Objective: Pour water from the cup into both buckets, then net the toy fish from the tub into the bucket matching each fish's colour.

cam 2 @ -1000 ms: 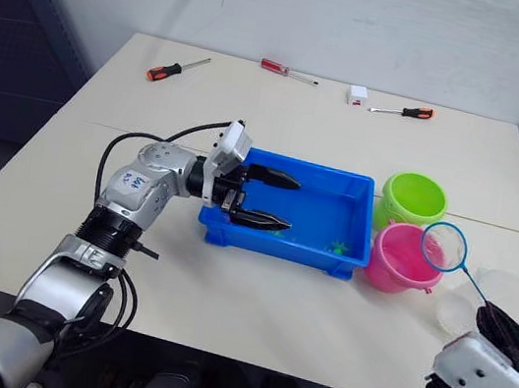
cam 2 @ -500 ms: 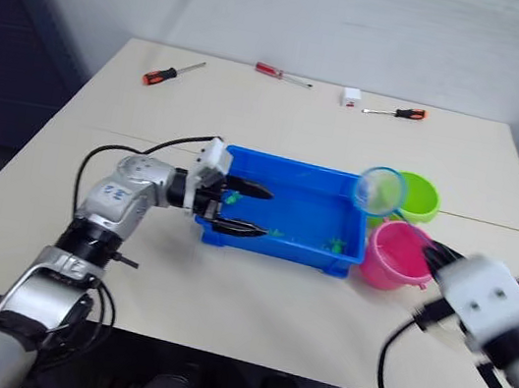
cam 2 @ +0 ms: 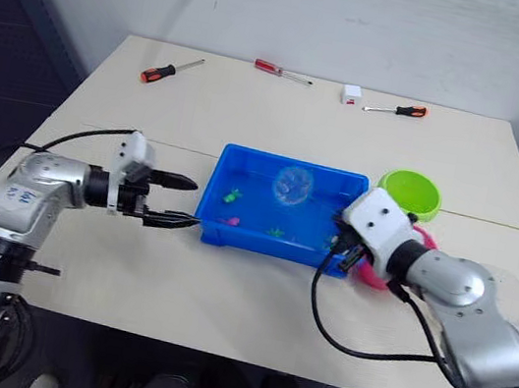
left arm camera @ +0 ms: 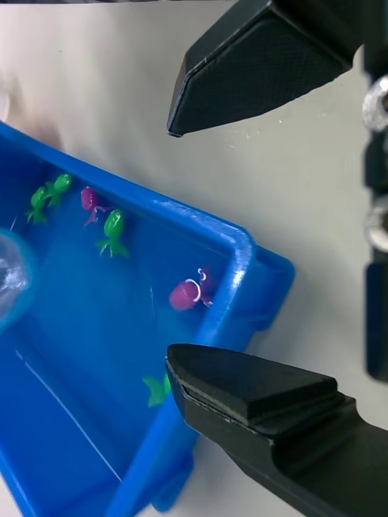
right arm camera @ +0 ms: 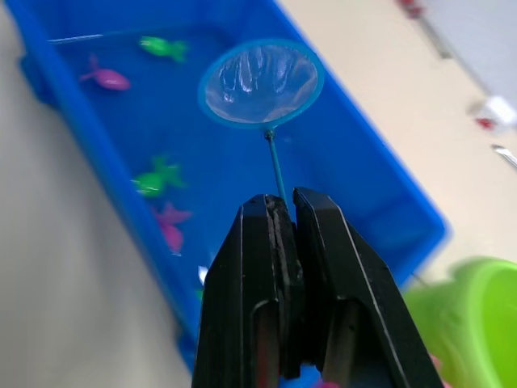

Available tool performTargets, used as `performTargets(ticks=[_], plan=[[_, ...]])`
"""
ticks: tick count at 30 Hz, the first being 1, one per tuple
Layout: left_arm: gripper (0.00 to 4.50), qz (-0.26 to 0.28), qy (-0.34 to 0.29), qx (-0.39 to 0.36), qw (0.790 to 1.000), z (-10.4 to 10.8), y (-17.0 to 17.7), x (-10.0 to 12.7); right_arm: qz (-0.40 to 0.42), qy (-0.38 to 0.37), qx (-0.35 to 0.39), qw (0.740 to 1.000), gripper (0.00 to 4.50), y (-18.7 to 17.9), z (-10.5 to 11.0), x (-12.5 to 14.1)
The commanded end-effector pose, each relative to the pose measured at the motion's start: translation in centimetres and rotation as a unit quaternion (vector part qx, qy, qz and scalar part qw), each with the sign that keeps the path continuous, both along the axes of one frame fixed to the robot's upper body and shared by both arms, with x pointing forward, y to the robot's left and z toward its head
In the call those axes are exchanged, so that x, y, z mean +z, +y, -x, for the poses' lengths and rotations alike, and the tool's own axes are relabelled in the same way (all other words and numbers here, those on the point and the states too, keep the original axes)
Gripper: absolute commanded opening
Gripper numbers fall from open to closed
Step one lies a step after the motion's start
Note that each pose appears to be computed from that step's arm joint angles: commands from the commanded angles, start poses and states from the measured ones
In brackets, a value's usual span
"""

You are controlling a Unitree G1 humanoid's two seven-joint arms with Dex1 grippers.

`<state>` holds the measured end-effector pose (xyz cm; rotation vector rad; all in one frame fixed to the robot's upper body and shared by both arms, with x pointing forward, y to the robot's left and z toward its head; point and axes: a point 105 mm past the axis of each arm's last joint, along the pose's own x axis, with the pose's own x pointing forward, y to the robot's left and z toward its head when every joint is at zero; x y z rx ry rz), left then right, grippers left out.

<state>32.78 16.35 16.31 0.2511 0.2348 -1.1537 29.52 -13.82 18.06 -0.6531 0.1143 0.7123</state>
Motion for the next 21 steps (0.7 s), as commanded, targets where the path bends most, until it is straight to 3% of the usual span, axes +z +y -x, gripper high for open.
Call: performTargets(ticks=[1, 7, 15, 21], plan=[[4.43, 0.002, -0.011, 0.003, 1.0, 0.8, 0.2, 1.1, 0.016, -0.006, 0.01, 1.0, 0.0, 0.5, 0.0, 0.0], [4.43, -0.014, -0.01, -0.016, 1.0, 2.0, -0.1, 1.1, 0.063, -0.007, 0.009, 0.998, 0.0, -0.2, -0.2, -0.6], [4.43, 0.013, -0.025, -0.083, 0.996, 3.0, -3.5, 2.1, 0.136, -0.004, -0.025, 0.99, 0.0, -5.2, 0.4, 1.6], [4.43, 0.029, -0.039, -0.108, 0.993, 2.6, -5.4, 2.9, 0.217, 0.006, 0.024, 0.976, 0.0, -6.6, 0.0, 1.3]])
